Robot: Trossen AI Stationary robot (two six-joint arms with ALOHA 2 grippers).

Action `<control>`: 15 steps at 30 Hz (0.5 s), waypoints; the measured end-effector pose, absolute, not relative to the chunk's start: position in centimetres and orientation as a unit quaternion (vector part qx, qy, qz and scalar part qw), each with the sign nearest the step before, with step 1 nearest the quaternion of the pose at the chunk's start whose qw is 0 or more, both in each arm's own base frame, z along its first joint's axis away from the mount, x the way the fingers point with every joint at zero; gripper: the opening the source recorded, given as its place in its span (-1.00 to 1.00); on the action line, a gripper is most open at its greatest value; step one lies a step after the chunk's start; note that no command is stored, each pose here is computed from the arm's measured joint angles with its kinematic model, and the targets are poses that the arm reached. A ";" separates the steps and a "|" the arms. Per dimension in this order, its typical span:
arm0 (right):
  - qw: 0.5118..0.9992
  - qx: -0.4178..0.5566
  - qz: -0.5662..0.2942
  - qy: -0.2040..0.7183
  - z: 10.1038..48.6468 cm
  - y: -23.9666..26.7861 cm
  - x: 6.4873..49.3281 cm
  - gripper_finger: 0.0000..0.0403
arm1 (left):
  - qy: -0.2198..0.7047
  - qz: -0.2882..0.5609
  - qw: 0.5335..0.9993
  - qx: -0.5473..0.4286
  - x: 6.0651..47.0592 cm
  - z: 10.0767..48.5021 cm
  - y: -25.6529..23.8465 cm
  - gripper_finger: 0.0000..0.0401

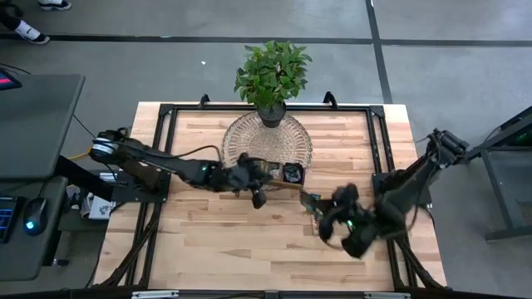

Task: Pick & Place Tea
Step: Put the violet tea bag into the right section of the wooden organizer

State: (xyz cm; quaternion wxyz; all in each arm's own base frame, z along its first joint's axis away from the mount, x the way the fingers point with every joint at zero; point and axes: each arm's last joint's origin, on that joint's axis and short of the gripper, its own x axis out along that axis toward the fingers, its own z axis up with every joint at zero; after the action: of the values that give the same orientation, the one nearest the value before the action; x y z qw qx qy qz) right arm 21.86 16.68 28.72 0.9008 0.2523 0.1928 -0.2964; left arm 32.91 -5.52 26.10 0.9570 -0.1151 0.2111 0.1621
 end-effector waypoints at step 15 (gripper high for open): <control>0.861 0.260 -0.425 0.101 28.4 9.1 28.8 -1.00 | 0.167 0.253 0.949 -0.088 31.8 27.4 -6.2 -1.00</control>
State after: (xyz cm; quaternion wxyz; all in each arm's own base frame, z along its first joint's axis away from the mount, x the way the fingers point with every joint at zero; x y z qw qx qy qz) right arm 28.78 9.10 28.43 0.8613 0.2599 0.1005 -0.4248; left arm 31.81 -6.18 27.39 0.9488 -0.0877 0.1670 0.2534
